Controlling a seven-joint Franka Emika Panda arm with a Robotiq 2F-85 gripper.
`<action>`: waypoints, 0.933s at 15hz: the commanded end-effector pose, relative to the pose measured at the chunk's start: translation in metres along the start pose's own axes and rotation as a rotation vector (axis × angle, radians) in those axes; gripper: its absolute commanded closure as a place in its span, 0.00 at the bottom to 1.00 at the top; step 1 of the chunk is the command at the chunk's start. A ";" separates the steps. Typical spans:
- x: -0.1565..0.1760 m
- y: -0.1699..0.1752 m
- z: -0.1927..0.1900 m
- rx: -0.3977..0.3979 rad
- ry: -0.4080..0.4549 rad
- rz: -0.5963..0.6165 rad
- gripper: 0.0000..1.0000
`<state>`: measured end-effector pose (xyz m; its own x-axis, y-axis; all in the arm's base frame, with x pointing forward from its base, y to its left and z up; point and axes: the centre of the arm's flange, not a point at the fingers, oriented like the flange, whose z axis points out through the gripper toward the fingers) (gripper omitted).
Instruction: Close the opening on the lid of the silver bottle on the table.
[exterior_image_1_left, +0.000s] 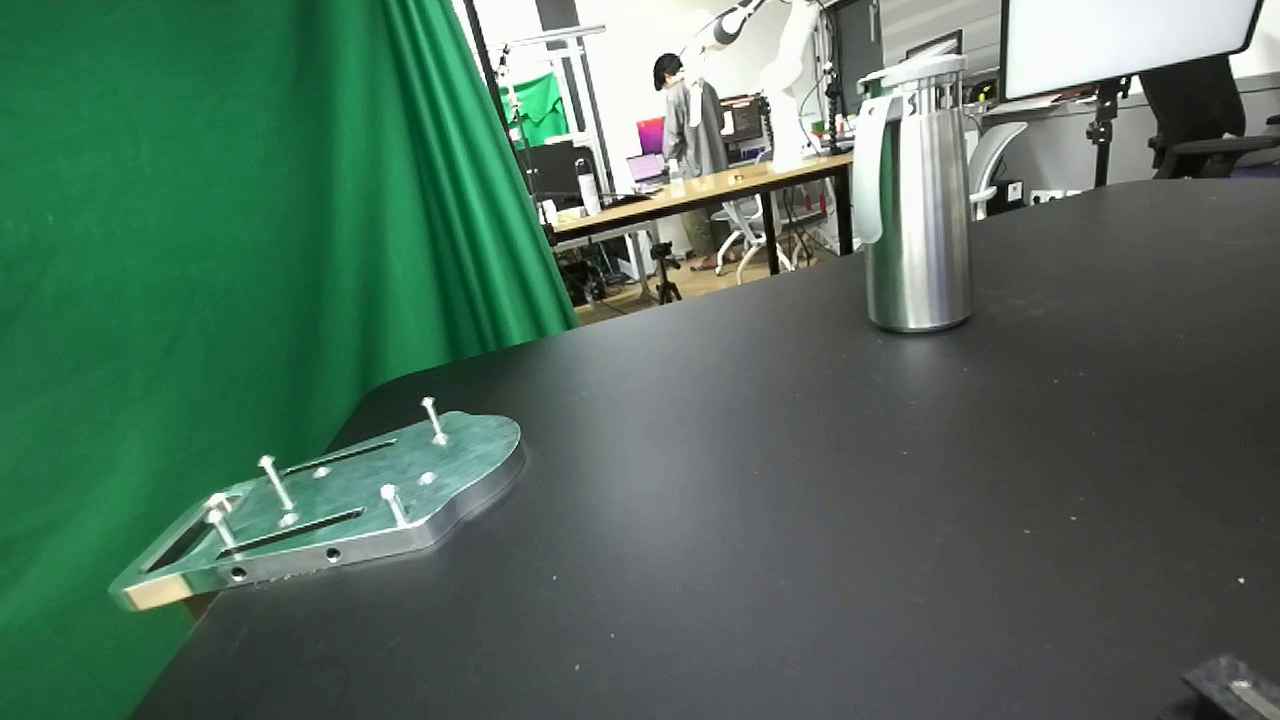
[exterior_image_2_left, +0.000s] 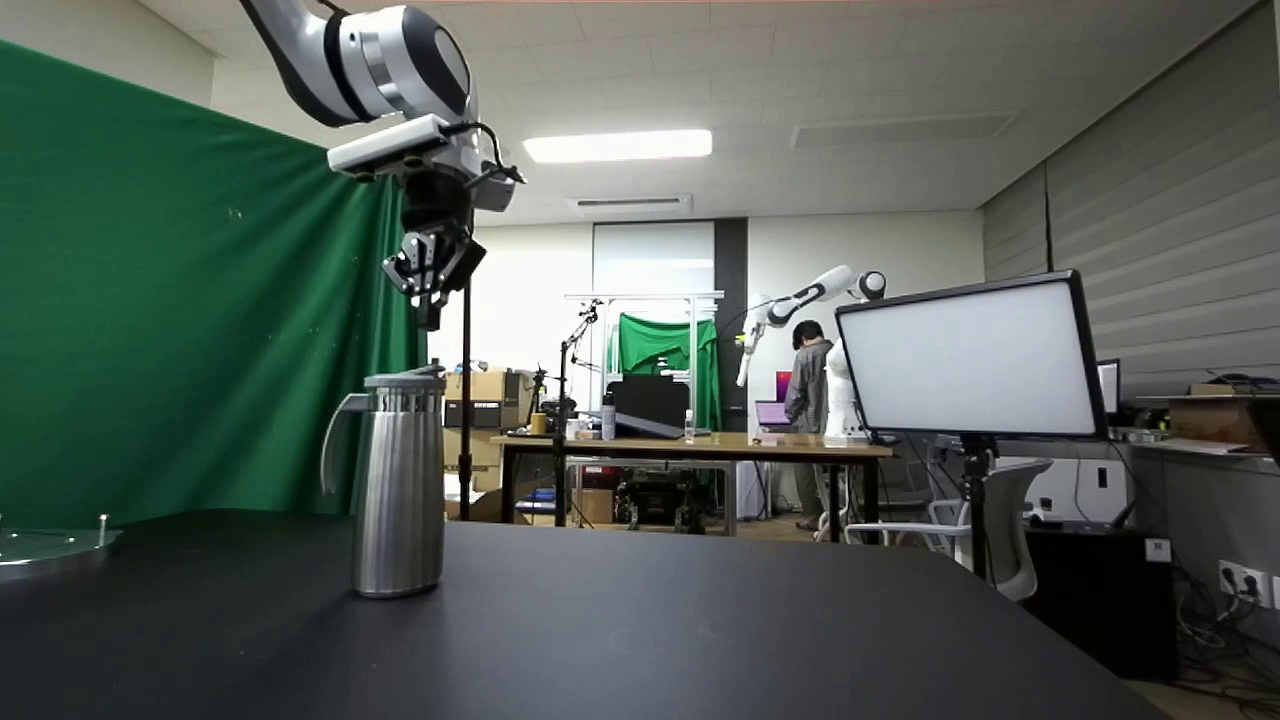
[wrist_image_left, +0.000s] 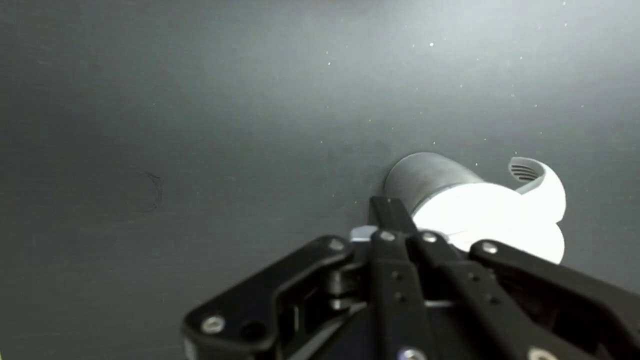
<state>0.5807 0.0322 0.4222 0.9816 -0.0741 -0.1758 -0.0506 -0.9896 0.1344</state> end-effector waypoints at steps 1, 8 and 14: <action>0.011 0.001 -0.014 0.011 0.077 0.038 1.00; 0.023 -0.006 -0.002 0.038 0.137 0.040 1.00; 0.028 -0.011 0.019 0.044 0.107 0.037 1.00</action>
<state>0.6057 0.0360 0.4041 0.9958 -0.0638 -0.0660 -0.0570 -0.9933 0.1003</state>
